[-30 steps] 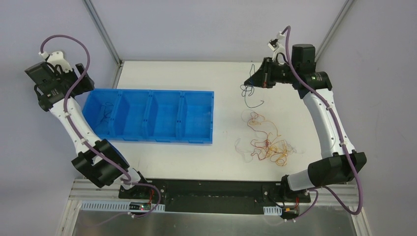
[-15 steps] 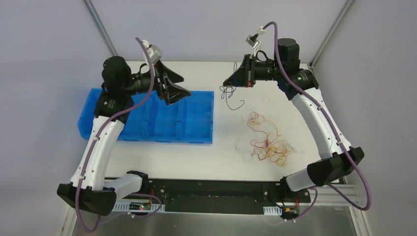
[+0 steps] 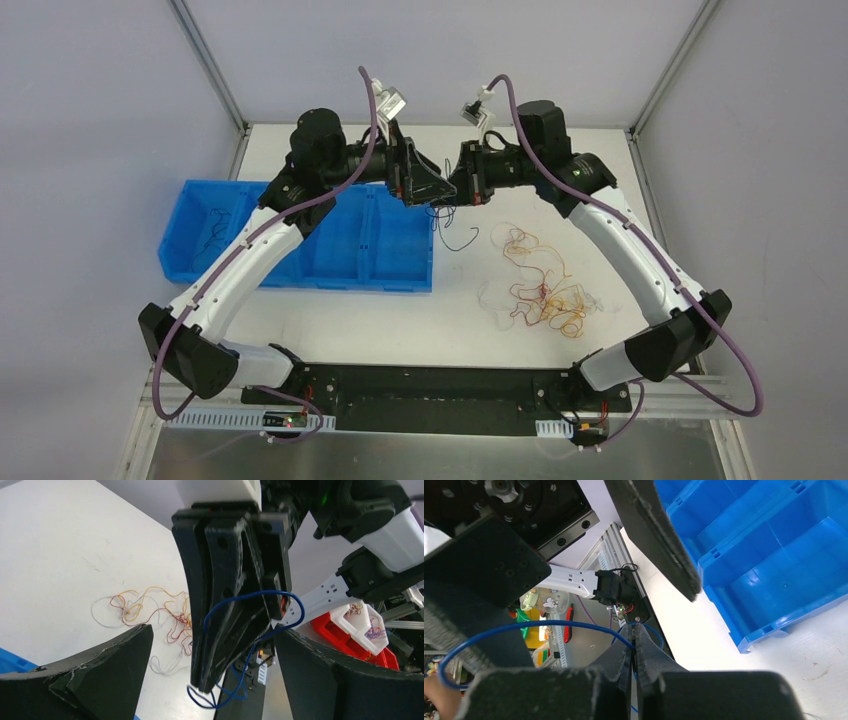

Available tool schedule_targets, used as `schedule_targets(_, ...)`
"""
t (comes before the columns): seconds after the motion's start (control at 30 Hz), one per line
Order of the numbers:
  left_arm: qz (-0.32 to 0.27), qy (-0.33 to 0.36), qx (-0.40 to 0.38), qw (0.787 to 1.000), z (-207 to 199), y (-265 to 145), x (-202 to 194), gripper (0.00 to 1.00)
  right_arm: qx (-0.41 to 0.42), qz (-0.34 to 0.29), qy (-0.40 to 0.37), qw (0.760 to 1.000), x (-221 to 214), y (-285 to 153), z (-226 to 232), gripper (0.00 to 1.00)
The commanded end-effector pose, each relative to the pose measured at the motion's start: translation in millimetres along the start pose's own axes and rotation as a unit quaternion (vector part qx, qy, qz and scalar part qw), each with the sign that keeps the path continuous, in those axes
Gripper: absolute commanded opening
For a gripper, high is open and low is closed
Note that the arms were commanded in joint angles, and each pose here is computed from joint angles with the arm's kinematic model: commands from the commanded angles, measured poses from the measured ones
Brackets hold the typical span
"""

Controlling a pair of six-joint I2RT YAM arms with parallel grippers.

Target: Untangle the cables

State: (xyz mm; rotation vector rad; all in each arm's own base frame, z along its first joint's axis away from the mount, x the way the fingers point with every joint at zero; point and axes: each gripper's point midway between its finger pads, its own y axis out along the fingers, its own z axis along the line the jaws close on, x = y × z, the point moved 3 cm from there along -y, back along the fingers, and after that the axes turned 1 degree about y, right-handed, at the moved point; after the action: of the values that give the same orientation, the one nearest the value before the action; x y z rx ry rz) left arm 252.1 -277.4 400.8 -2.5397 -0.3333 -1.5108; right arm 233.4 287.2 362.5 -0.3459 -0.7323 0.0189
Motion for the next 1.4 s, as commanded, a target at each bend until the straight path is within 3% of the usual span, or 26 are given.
schedule_targets(0.0,-0.053,0.017,-0.013,0.998,-17.4,7.7,32.8,0.95,-0.005,0.006,-0.019,1.0,-5.2,7.9,-1.4,0.0)
schedule_targets(0.1,-0.054,0.013,-0.016,0.998,-16.7,11.5,31.5,0.95,-0.003,0.008,-0.018,1.0,-6.3,9.3,-1.3,0.0)
schedule_targets(0.37,-0.083,0.023,-0.021,0.996,-23.0,11.8,49.0,0.57,0.016,0.022,-0.005,1.0,-18.0,8.0,2.5,0.0)
schedule_targets(0.47,-0.083,0.024,-0.035,0.996,-27.6,11.4,49.5,0.34,0.02,0.021,-0.005,1.0,-17.4,8.0,3.6,0.0)
schedule_targets(0.57,-0.081,0.026,-0.046,0.995,-31.8,9.6,49.2,0.02,0.023,0.021,-0.006,1.0,-17.6,6.9,4.9,0.0)
schedule_targets(0.67,-0.083,0.029,-0.046,0.995,-33.1,4.9,52.1,0.0,0.024,0.021,-0.002,0.999,-18.6,5.6,3.7,0.0)
schedule_targets(0.77,-0.103,0.035,-0.026,0.994,-27.2,-5.8,67.1,0.0,0.019,0.026,0.01,0.999,-24.2,2.7,-2.1,0.09)
schedule_targets(0.93,-0.175,0.043,0.023,0.983,-16.3,-41.3,125.4,0.0,-0.01,0.062,0.019,0.998,-60.1,-3.9,-32.0,0.13)
schedule_targets(1.03,-0.206,0.061,0.064,0.975,-6.7,-65.3,152.9,0.0,-0.02,0.081,0.02,0.996,-77.8,-8.0,-42.8,0.2)
schedule_targets(1.23,-0.227,0.071,0.189,0.953,26.1,-122.3,172.9,0.0,-0.048,0.088,0.01,0.995,-86.3,-21.6,-55.5,0.21)
schedule_targets(1.37,-0.226,0.083,0.319,0.916,54.8,-181.1,175.7,0.0,-0.077,0.077,0.017,0.994,-83.8,-39.1,-68.8,0.3)
